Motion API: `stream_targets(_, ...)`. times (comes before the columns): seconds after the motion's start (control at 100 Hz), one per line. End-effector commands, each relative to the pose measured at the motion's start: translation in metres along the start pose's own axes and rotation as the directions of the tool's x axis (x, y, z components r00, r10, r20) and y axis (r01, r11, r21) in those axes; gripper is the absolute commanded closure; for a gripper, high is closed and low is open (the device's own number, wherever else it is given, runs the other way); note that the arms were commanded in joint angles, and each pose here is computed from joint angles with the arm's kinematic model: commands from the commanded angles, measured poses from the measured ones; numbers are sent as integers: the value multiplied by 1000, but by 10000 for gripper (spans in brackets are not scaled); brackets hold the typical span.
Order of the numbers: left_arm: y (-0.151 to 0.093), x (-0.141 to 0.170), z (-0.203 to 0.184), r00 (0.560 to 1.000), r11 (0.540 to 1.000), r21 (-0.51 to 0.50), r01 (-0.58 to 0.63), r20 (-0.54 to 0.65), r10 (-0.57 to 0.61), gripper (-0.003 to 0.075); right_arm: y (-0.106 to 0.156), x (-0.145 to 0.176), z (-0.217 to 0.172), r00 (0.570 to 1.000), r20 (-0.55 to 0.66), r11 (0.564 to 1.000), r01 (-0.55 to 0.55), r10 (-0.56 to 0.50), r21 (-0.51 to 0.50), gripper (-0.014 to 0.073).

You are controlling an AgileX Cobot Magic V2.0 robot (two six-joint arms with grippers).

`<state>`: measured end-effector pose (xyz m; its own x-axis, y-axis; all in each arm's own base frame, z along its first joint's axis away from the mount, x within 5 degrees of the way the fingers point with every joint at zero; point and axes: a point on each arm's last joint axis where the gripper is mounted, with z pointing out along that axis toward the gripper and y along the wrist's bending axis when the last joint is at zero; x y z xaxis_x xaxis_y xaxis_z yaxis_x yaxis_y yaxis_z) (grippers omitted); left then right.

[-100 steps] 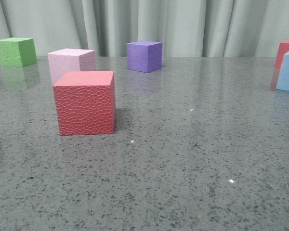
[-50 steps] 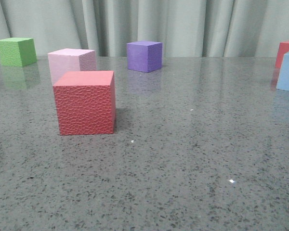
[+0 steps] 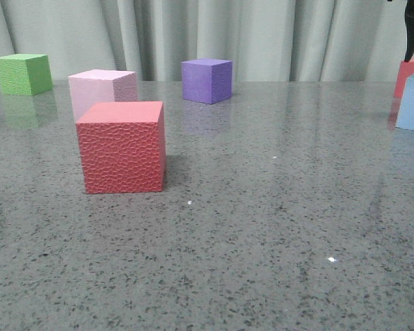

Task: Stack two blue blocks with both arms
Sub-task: 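Lower the right gripper onto the light-blue cube and close on it, then carry the light-blue cube with the right gripper and set it down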

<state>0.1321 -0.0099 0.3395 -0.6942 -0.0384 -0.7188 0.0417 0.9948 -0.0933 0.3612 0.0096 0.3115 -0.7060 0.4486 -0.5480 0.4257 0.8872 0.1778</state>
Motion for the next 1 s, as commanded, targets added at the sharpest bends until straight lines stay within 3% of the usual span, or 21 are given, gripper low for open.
stream_targets(0.0,-3,-12,-7,997,1000,15,2,83,-3,155,3,-13,-16,996,89,999,-2,6,-45,18)
stream_targets(0.49,-3,-12,-7,997,1000,15,2,83,-3,155,5,-9,12,1000,29,1000,2,-2,-15,25)
stream_targets(0.78,-3,-12,-7,997,1000,15,2,83,-3,155,4,-7,15,1000,10,1000,3,-3,-2,288)
stream_targets(0.99,-3,-12,-7,997,1000,15,2,83,-3,155,3,-6,10,1000,3,1000,1,-1,5,294)
